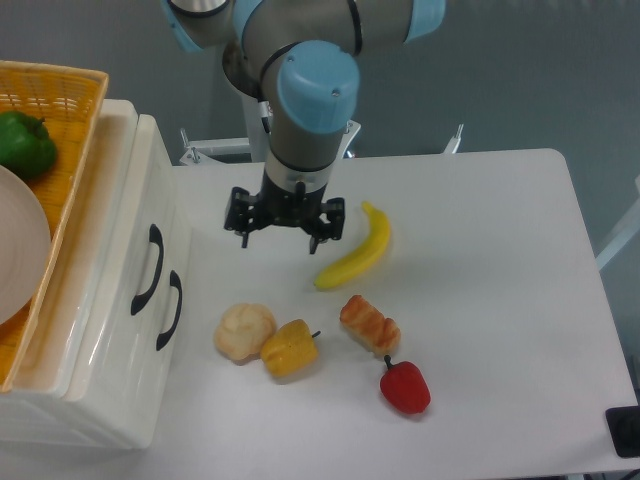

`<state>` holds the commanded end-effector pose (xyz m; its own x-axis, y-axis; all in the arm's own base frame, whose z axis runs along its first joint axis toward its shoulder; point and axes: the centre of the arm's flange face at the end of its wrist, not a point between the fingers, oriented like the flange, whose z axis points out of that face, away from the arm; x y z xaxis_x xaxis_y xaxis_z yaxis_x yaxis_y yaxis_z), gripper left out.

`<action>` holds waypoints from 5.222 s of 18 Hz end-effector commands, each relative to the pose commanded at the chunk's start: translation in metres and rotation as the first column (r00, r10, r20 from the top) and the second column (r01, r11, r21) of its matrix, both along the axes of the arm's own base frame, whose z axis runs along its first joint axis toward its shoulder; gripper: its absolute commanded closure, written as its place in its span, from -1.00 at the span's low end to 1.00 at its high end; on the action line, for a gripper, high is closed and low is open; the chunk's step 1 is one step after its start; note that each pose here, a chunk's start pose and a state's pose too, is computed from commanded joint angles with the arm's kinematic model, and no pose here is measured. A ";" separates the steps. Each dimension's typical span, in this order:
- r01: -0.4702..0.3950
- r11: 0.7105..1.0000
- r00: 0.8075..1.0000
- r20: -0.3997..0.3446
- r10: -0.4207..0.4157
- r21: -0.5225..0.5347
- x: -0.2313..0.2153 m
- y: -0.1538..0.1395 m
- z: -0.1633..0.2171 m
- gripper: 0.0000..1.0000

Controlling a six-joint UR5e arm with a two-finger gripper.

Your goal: Slide open the top white drawer

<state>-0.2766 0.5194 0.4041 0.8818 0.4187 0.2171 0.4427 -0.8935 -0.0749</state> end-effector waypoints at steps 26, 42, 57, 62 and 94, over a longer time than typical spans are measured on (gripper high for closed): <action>-0.003 0.998 0.987 0.158 -0.007 0.064 0.031 0.044 -0.021 -1.00; 0.027 0.998 0.986 0.166 -0.036 0.055 0.048 0.053 -0.026 -1.00; 0.029 0.999 0.985 0.169 -0.035 0.040 0.046 0.054 -0.034 -1.00; 0.033 0.999 0.990 0.139 -0.036 0.024 0.041 0.052 -0.034 -1.00; 0.025 0.999 0.997 0.075 -0.028 0.039 -0.047 0.002 -0.030 -1.00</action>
<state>-0.3240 0.5219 0.3739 0.8732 0.3852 0.2987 0.4242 -0.9023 -0.0763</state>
